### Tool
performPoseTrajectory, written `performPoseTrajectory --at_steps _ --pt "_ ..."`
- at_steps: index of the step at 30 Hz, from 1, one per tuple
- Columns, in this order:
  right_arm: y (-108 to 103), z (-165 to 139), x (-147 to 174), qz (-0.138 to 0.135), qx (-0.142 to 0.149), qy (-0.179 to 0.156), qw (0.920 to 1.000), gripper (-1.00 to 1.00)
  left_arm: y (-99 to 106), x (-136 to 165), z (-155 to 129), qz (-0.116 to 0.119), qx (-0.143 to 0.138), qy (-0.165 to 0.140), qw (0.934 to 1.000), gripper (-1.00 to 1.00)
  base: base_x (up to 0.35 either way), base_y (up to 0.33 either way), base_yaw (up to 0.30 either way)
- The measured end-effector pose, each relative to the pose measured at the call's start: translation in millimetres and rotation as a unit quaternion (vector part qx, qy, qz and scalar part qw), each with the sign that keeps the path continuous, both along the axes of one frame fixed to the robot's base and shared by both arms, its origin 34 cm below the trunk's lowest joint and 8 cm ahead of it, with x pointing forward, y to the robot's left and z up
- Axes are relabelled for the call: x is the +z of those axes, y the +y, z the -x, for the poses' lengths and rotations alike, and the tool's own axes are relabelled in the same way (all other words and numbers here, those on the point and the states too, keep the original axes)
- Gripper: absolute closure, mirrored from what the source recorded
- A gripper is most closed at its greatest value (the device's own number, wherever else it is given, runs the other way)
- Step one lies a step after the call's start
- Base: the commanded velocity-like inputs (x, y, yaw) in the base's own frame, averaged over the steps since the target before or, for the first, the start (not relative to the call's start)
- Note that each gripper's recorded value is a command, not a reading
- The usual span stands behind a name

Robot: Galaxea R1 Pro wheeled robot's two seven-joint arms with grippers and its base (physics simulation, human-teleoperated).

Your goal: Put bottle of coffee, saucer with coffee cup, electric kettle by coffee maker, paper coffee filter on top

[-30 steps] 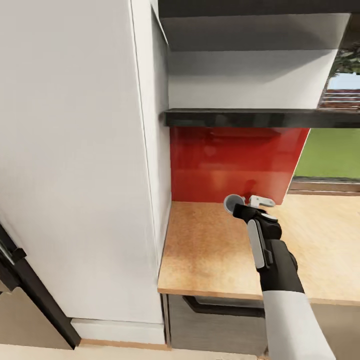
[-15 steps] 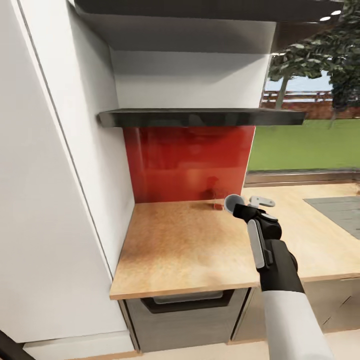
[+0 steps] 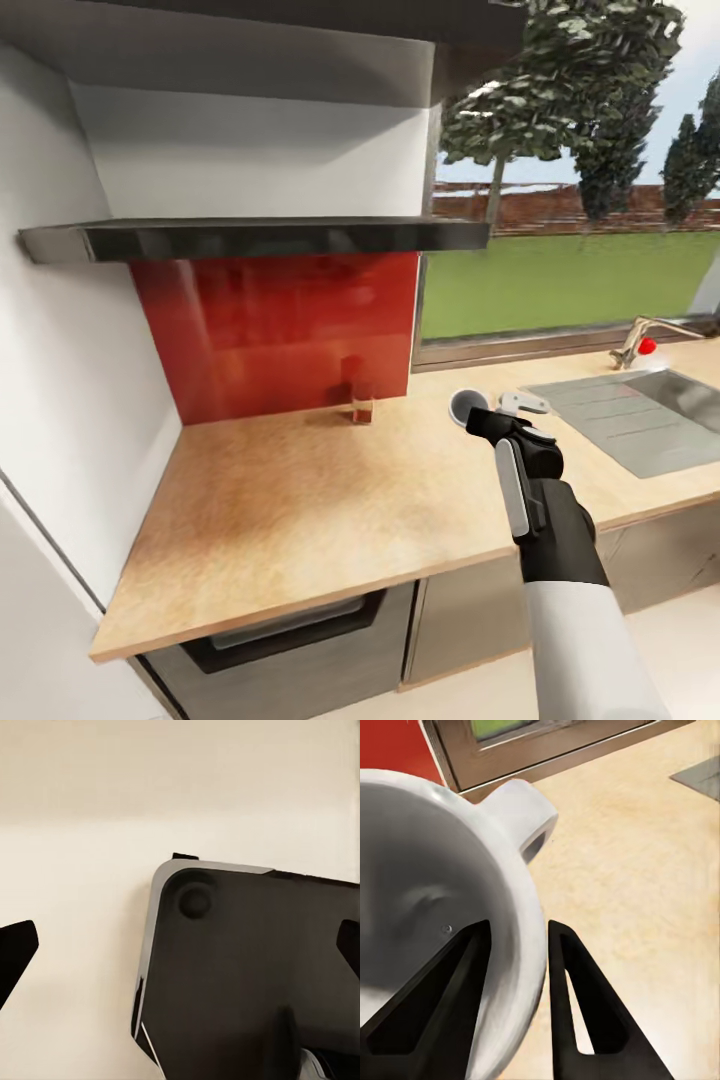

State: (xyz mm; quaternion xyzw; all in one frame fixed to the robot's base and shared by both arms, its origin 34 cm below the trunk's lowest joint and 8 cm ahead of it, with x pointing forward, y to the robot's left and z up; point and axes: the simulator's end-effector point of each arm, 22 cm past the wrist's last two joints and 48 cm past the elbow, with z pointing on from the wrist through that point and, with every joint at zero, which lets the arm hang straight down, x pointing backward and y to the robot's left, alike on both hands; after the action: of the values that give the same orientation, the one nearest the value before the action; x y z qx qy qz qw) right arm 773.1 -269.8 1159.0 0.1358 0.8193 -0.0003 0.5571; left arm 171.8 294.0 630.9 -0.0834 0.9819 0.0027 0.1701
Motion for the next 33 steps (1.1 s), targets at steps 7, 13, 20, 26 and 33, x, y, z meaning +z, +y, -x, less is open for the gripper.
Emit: performPoseTrajectory --at_steps 7,13,20,26,33 --pt "0.0 0.0 0.0 0.0 0.0 0.0 1.0 1.0 0.0 0.0 0.1 0.0 0.0 0.0 1.0 -1.0 0.16 -0.265 -0.3" --pt "0.0 0.0 0.0 0.0 0.0 0.0 1.0 1.0 0.2 0.0 0.1 0.0 0.0 0.0 1.0 -1.0 0.16 -0.265 -0.3" --pt "0.0 0.0 0.1 0.0 0.0 0.0 1.0 1.0 0.3 -0.1 0.3 -0.001 0.0 0.001 1.0 -1.0 0.16 -0.265 -0.3" --pt "0.0 -0.1 -0.1 0.0 0.0 0.0 1.0 1.0 0.3 -0.1 0.5 -0.001 0.001 0.001 1.0 -1.0 0.149 -0.266 -0.3" --pt "-3.0 -0.1 -1.2 0.002 -0.002 0.001 1.0 1.0 -0.6 -0.1 0.3 0.0 0.001 0.001 1.0 -1.0 0.1 -0.28 -0.148"
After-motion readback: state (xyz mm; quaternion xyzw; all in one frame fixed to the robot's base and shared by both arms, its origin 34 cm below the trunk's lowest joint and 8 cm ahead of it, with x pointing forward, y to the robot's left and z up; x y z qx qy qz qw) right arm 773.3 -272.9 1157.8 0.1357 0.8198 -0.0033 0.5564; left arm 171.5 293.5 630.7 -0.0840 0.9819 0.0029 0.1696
